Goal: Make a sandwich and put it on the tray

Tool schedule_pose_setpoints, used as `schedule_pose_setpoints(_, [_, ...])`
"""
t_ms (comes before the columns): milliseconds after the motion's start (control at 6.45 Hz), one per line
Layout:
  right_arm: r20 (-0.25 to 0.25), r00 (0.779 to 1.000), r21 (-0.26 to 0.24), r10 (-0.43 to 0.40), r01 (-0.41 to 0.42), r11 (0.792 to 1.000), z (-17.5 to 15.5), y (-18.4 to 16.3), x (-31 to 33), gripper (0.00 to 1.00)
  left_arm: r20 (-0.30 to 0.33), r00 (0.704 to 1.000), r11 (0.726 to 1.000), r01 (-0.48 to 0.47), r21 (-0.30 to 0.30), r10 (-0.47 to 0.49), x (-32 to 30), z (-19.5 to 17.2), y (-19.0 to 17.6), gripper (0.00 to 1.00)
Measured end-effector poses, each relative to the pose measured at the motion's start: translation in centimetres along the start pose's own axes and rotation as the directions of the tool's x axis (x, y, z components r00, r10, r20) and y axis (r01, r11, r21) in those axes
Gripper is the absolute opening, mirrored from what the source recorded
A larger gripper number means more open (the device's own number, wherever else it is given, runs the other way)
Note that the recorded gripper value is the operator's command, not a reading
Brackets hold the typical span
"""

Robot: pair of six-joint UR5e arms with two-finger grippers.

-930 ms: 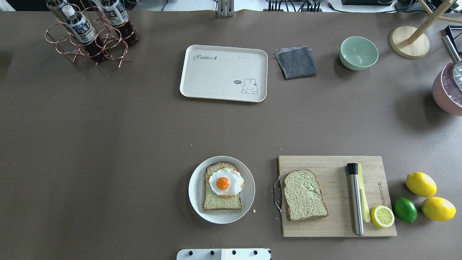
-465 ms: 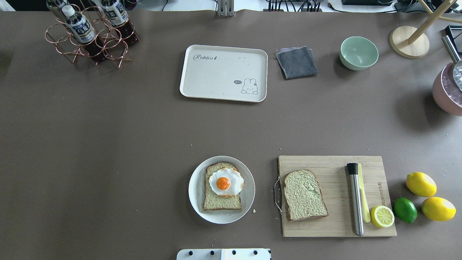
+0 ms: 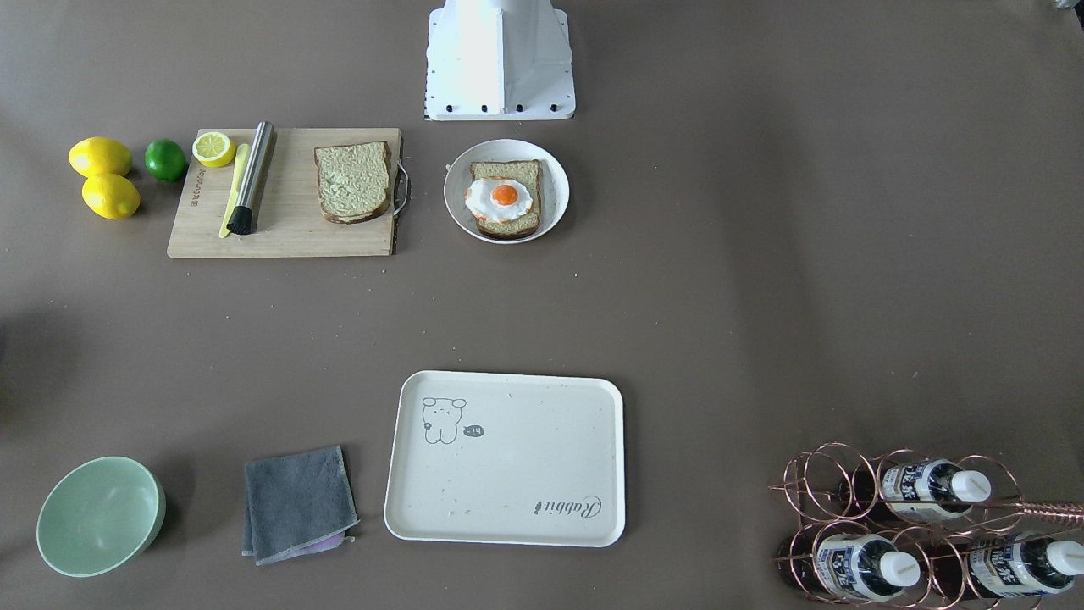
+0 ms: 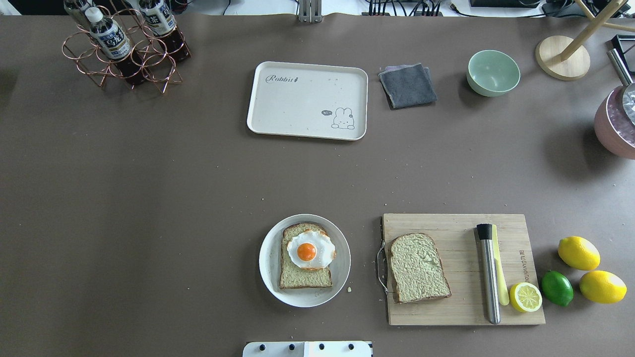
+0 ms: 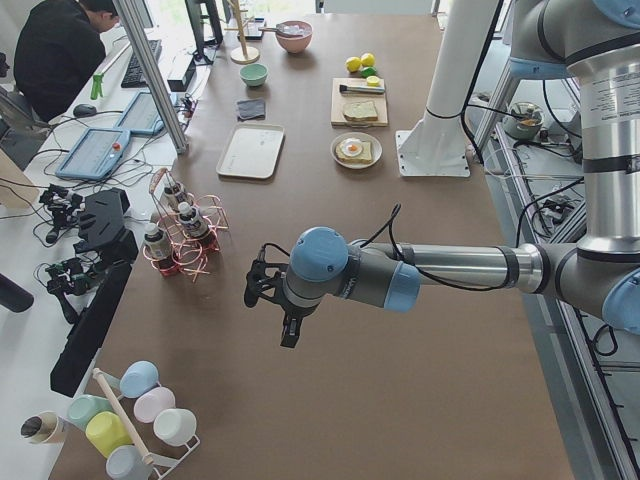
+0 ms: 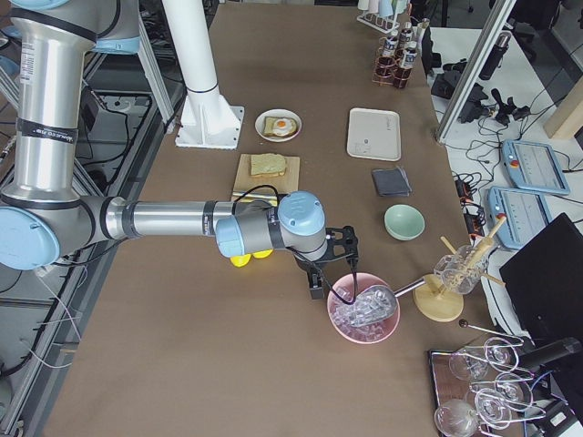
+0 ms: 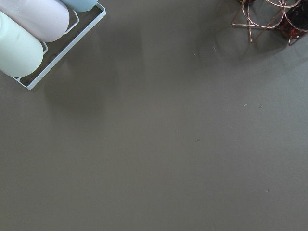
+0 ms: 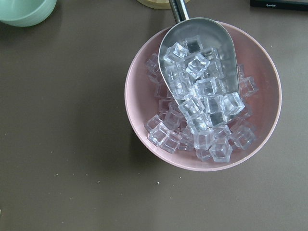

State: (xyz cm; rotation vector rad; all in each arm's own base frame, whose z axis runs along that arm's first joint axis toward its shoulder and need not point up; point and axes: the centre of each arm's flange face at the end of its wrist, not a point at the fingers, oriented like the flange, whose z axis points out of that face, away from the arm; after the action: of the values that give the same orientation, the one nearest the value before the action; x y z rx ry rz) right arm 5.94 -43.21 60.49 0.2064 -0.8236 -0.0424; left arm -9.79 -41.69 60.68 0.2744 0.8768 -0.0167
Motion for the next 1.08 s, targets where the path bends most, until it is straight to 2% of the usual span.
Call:
schedule_pose_setpoints(620, [0.011,1.0,0.003,-0.003,0.003,1.0,-0.1,0.0,-0.2,1.0,-0.029,0.999,1.0,-0.022,0.013,0.022,1.2,0.6,0.5,0.98])
schedule_pose_setpoints(775, [0.037,0.999,0.008,-0.011,0.01,1.0,-0.2,-0.1,-0.8,1.0,-0.047,0.999,1.0,0.014,0.022,-0.013,3.2,1.4,-0.4,0.98])
schedule_pose_setpoints(1085, [0.127,0.991,0.033,-0.032,0.028,0.999,0.4,-0.9,-4.0,1.0,-0.114,0.988,0.994,0.105,0.044,-0.099,9.5,4.6,-1.5,0.98])
